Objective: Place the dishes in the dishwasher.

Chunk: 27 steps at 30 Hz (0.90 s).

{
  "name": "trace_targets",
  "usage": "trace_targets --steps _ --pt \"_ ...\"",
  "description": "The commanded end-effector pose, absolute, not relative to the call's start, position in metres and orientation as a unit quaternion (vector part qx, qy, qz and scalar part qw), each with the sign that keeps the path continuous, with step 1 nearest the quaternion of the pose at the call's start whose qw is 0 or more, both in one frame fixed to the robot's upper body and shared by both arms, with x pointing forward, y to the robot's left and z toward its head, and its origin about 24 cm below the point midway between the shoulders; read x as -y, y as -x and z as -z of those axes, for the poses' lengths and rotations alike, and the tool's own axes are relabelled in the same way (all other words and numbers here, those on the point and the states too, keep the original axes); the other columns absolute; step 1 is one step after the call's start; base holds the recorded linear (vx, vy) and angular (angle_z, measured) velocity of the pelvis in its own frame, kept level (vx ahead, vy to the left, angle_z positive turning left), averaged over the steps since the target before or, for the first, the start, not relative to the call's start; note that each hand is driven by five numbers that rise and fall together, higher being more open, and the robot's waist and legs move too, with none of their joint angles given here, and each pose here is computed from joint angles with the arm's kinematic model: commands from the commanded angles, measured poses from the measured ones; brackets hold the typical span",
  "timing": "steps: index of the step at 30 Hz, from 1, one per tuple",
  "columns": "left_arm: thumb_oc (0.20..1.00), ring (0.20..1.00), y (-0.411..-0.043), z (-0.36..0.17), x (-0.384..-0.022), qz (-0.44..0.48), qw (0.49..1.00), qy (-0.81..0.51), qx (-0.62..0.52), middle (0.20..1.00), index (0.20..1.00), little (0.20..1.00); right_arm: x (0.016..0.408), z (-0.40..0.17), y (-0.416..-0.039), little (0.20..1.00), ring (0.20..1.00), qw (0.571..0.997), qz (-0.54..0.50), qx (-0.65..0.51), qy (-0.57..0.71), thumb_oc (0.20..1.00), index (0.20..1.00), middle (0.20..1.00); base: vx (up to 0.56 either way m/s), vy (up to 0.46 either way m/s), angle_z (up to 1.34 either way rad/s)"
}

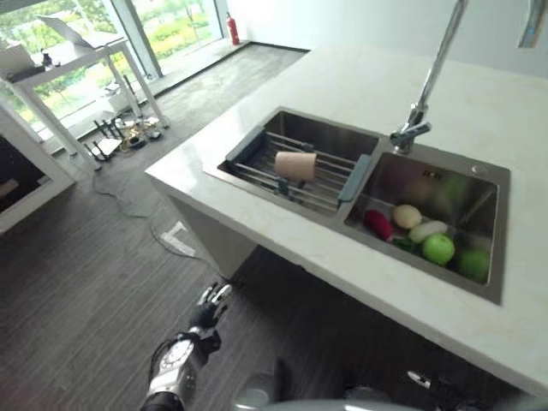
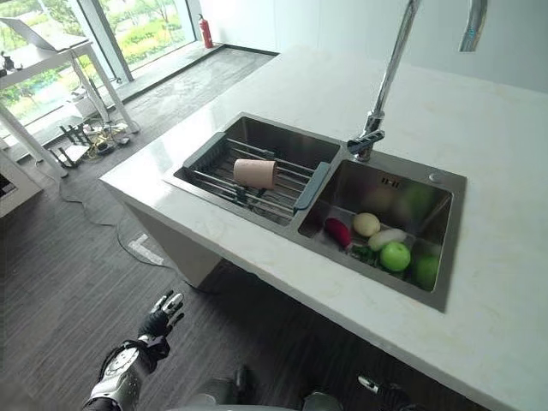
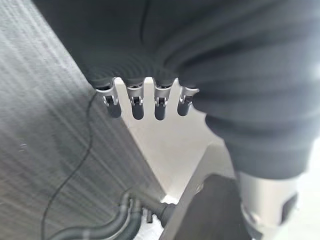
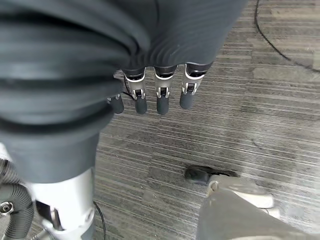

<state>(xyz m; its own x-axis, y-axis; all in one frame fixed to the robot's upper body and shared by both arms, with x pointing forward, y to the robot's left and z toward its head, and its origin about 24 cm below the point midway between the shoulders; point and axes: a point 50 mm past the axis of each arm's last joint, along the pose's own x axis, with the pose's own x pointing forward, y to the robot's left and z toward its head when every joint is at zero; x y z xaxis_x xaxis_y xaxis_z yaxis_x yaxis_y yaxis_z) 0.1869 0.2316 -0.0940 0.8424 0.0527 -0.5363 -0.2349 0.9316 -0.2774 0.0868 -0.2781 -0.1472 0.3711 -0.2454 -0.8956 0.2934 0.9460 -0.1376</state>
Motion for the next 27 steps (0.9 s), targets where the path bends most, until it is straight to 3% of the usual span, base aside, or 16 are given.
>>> trace_targets --steps 1,8,16,25,27 --pt "1.000 1.000 -0.216 0.062 -0.236 -0.052 0.970 0.156 -0.176 1.000 1.000 1.000 0.287 0.144 -0.089 1.000 1.000 0.827 0.202 -0.521 -0.058 1.000 1.000 1.000 0.10 0.312 -0.27" --pt "1.000 1.000 -0.226 0.054 -0.238 -0.047 0.974 0.138 -0.172 1.000 1.000 1.000 0.284 0.147 -0.077 1.000 1.000 0.824 0.212 -0.521 -0.074 1.000 1.000 1.000 0.10 0.257 0.16" --pt "1.000 1.000 -0.209 0.060 -0.260 -0.106 0.968 0.133 -0.182 1.000 1.000 1.000 0.278 0.148 -0.082 1.000 1.000 0.831 0.188 -0.520 -0.063 1.000 1.000 1.000 0.08 0.099 -0.22" --pt "1.000 1.000 -0.176 0.062 -0.306 -0.280 0.932 0.157 -0.169 1.000 1.000 1.000 0.292 0.147 -0.056 1.000 1.000 0.810 0.250 -0.526 -0.079 1.000 1.000 1.000 0.05 -0.084 -0.21" --pt "1.000 1.000 -0.155 0.063 -0.327 -0.369 0.899 0.180 -0.151 1.000 1.000 1.000 0.294 0.147 -0.052 1.000 1.000 0.809 0.256 -0.522 -0.086 1.000 1.000 1.000 0.02 -0.067 -0.01"
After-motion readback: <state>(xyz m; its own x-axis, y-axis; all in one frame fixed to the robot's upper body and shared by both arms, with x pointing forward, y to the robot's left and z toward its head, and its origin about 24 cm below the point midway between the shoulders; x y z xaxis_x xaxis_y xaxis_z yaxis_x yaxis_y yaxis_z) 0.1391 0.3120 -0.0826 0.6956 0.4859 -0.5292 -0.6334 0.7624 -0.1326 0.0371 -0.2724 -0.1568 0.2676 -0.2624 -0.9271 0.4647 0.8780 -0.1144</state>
